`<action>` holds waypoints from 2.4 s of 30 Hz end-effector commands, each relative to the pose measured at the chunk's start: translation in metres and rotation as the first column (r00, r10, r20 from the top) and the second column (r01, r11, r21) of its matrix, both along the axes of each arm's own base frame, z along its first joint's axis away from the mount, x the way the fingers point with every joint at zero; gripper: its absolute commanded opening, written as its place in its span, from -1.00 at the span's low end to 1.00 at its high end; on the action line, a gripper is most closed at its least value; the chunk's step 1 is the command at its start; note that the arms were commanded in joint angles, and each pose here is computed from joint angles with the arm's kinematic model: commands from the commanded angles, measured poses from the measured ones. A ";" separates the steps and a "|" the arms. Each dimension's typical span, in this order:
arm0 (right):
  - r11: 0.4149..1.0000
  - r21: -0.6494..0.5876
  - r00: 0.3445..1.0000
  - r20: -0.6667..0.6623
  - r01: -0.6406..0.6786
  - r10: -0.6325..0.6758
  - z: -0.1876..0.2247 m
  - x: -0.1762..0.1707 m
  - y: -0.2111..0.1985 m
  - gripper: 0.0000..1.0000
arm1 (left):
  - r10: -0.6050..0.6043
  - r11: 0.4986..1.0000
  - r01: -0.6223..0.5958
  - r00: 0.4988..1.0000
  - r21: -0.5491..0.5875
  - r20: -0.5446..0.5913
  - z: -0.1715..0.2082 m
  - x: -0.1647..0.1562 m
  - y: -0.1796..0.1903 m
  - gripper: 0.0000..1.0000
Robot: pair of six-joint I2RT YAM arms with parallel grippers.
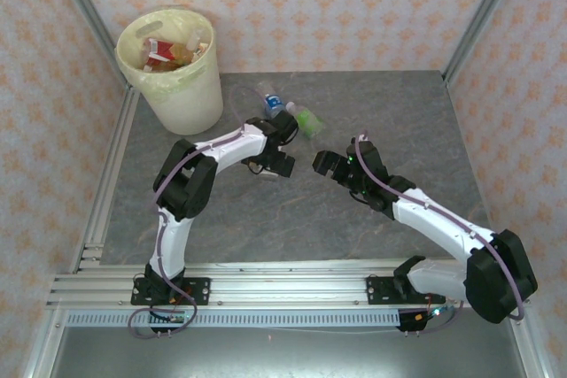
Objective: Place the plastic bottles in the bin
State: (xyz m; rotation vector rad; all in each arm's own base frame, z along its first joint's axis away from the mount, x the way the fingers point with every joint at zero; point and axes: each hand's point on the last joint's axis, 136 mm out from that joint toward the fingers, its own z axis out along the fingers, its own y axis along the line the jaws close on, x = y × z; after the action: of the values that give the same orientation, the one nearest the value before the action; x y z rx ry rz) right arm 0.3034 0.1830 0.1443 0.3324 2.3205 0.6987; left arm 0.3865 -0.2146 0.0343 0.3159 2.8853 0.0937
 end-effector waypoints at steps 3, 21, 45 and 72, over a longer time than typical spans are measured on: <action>0.999 -0.022 0.999 0.023 0.025 -0.024 0.005 -0.001 -0.007 0.98 | -0.004 1.000 0.003 0.999 0.023 0.048 0.014 0.001 0.005 0.84; 0.999 -0.026 0.994 0.106 -0.036 0.039 0.023 0.004 0.000 0.98 | 0.061 0.991 -0.032 0.974 -0.132 0.217 0.085 0.001 0.002 0.31; 0.998 0.061 0.959 0.283 -0.030 0.012 0.084 0.012 0.002 0.99 | 0.466 0.882 -0.254 0.596 -0.397 0.654 0.333 0.044 0.091 0.23; 0.999 0.025 0.953 0.301 0.038 -0.044 0.085 -0.010 -0.027 0.99 | 0.757 0.584 -0.523 0.072 -0.621 0.650 0.384 0.127 0.266 0.24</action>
State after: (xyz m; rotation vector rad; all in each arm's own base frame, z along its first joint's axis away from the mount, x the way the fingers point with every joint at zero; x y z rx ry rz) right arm 0.2982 0.1643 0.2331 0.2581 2.0131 0.7454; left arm 0.5091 0.0336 0.3943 -0.8149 1.7654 0.0765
